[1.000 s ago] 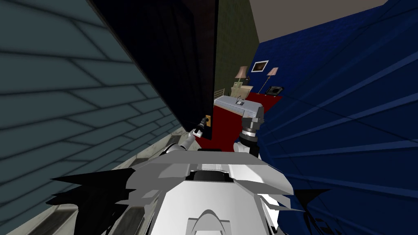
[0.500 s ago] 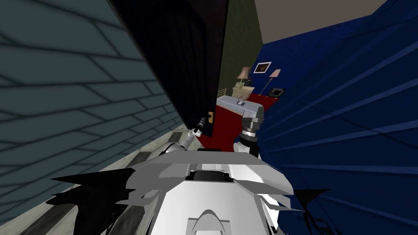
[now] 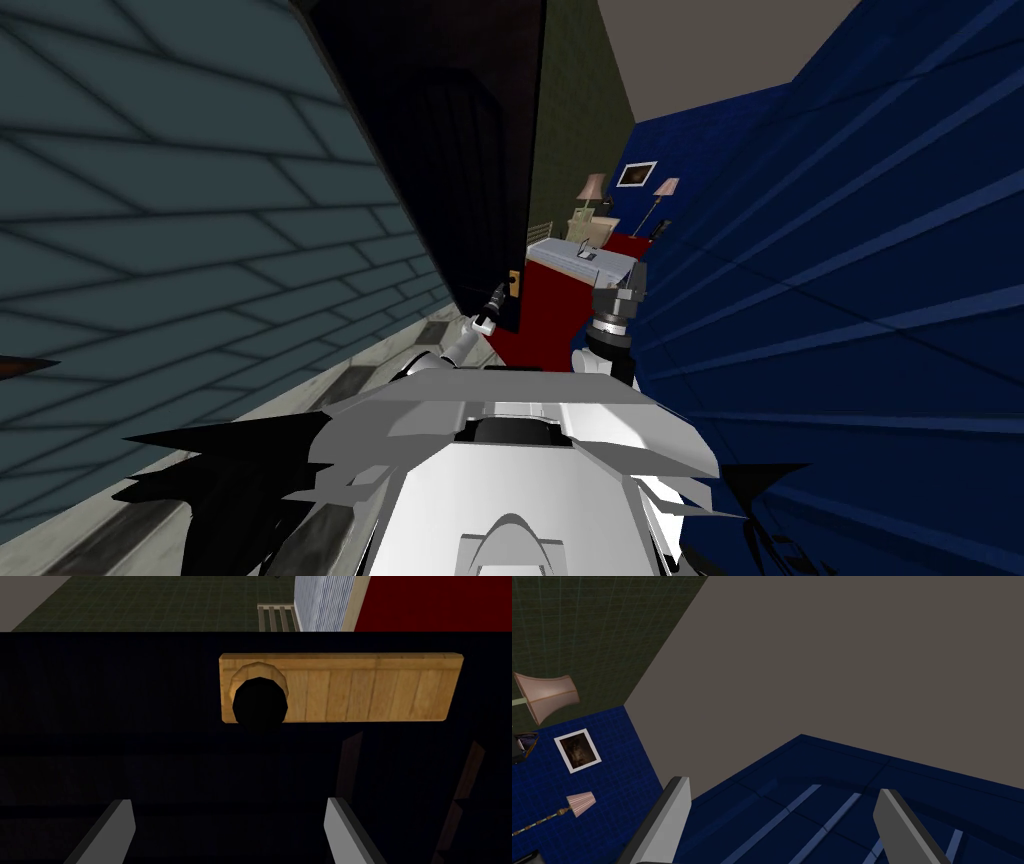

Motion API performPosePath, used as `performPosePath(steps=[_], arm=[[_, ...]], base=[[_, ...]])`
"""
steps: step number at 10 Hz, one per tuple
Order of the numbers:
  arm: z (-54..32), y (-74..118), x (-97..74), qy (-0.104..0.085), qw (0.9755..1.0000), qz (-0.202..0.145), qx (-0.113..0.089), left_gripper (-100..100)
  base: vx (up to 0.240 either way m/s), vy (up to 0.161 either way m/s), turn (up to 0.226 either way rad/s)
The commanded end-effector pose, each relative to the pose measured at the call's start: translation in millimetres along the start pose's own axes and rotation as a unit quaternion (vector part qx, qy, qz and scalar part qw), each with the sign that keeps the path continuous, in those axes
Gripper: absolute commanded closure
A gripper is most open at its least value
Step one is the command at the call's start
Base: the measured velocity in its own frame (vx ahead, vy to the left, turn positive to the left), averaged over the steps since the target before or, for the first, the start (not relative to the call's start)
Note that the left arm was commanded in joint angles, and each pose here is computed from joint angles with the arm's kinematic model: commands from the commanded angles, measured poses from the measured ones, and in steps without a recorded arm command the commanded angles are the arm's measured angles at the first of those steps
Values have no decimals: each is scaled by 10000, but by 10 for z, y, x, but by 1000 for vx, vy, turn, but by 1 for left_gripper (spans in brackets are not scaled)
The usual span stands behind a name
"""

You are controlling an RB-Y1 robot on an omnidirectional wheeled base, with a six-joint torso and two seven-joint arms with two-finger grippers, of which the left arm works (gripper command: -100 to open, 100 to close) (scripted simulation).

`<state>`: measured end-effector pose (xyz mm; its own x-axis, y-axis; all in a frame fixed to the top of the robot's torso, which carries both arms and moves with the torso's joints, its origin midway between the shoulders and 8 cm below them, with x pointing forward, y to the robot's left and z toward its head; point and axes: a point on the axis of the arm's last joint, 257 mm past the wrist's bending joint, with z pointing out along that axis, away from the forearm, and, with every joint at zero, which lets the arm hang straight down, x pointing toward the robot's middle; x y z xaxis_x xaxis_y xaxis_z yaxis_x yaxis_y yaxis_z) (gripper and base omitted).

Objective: Push the door open

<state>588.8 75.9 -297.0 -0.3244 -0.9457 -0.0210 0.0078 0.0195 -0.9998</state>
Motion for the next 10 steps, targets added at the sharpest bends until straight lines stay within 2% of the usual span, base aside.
performPosePath(steps=[1, 6, 8, 9, 10], arm=[[4, 5, -54, -24, 10000, 36, 4, -100], [-6, -2, -79, -67, 10000, 40, 45, -100], [-4, -6, -68, -65, 10000, 27, 50, -100], [-4, -6, -68, -65, 10000, 27, 50, 100], [-4, -6, -68, -65, 10000, 27, 50, 100]], base=[[156, -104, -20], [199, -69, -18], [123, -44, -10], [-10, 3, 4], [-27, 10, -5]])
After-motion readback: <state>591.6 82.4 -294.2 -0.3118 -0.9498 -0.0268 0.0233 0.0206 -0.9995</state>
